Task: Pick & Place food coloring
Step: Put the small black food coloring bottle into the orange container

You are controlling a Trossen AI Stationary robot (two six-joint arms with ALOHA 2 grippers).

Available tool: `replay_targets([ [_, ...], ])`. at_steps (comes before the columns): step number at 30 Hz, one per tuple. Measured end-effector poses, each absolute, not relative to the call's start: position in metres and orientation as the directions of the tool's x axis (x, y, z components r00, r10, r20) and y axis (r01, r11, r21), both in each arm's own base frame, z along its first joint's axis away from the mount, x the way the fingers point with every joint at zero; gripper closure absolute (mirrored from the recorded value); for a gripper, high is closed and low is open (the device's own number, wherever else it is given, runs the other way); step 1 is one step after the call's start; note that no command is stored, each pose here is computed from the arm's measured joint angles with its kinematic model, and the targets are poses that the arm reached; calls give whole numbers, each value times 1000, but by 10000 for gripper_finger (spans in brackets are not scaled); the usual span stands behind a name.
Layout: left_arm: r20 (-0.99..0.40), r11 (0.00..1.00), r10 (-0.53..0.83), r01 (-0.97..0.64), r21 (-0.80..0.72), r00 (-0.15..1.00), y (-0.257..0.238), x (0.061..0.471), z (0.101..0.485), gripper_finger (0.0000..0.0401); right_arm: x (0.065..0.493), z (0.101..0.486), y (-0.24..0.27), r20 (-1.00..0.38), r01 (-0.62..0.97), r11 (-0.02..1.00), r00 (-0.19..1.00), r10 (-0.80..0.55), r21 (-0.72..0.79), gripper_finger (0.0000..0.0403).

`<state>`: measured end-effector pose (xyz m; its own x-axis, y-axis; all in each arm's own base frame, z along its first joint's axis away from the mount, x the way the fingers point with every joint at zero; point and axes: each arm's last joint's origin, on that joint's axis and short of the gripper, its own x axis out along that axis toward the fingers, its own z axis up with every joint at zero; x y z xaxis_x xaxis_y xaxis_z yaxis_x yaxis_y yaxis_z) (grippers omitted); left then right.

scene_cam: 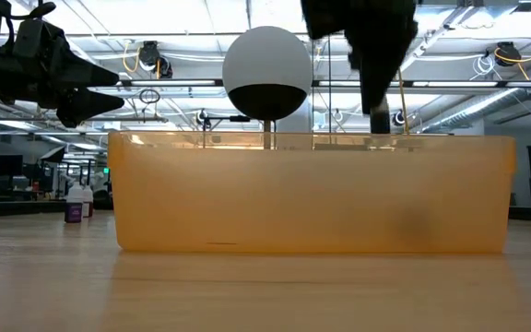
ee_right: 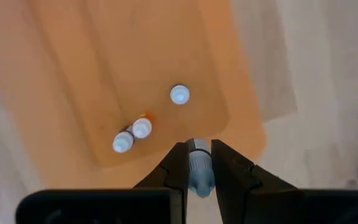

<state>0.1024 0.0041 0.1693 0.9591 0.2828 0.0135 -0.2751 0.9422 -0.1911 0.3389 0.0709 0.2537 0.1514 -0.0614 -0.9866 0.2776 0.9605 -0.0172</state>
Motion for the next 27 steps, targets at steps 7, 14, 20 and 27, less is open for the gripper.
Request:
replay_targets([
  [7, 13, 942, 283, -275, -191, 959, 4, 102, 169, 91, 346, 214, 65, -989, 259, 966, 147, -20, 19, 365],
  [14, 13, 942, 283, -275, -191, 959, 4, 102, 169, 91, 337, 182, 64, -990, 262, 965, 140, -5, 32, 365],
  [20, 13, 942, 283, -275, -191, 959, 4, 102, 169, 91, 334, 167, 64, -984, 259, 962, 173, 37, 82, 365],
  [27, 13, 942, 283, -275, -191, 959, 4, 102, 169, 91, 334, 167, 64, -982, 302, 949, 183, 35, 90, 322],
])
